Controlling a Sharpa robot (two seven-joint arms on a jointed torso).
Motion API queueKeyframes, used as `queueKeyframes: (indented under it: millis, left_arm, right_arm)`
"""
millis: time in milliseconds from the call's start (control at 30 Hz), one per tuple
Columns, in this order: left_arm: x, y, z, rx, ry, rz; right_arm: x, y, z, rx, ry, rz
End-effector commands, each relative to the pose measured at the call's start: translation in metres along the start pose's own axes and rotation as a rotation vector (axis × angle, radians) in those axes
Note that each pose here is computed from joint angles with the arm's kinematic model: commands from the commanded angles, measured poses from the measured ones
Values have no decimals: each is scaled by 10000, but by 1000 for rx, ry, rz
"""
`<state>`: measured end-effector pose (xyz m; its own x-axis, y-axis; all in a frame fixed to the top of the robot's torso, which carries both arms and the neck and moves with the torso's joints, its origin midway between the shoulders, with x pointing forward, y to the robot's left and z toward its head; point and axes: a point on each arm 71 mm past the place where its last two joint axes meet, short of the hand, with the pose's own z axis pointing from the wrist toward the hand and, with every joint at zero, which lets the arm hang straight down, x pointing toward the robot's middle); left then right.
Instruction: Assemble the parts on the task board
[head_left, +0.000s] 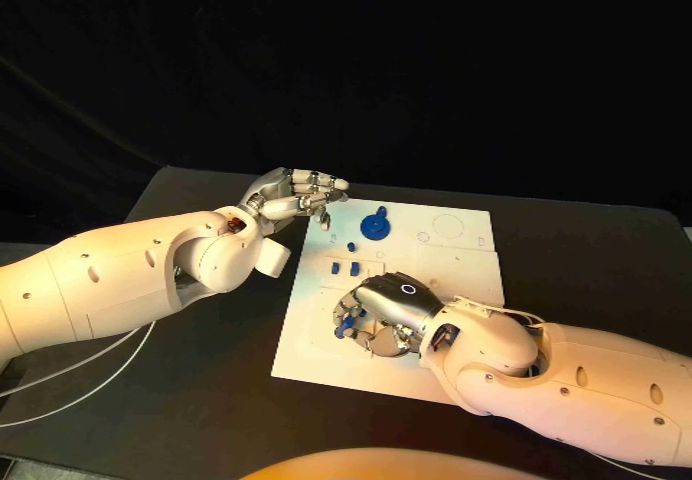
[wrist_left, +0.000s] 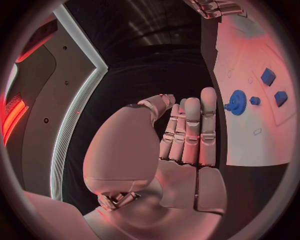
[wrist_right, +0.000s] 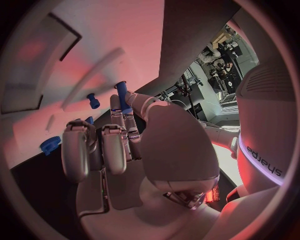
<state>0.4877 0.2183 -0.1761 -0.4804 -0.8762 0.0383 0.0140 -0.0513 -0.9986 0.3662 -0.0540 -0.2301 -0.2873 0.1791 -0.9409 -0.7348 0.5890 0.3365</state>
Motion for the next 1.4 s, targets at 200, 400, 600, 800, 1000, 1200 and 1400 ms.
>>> queueKeyframes:
  millis: [200,400,600,800,1000,1200,1400]
  left_arm:
    - [18,-7,0,2,17,-12]
    - [15,-8,-6,1,17,-12]
    - [14,-9,-9,0,17,-12]
    - [11,-9,-13,0,16,-12]
    - [7,-10,-15,-1,15,-11]
    - [2,-9,-17,-1,14,-11]
    - [-2,-9,-19,-1,14,-11]
  right_arm:
    - [56,17,25,17,37,-77]
    - [106,58,46,15,54,-93]
    - [132,83,59,12,66,-101]
    - [115,92,57,6,36,-94]
    - [78,113,35,-9,-17,-76]
    - [30,130,-23,-24,-72,-55]
    - [-52,112,-128,-33,-143,-28]
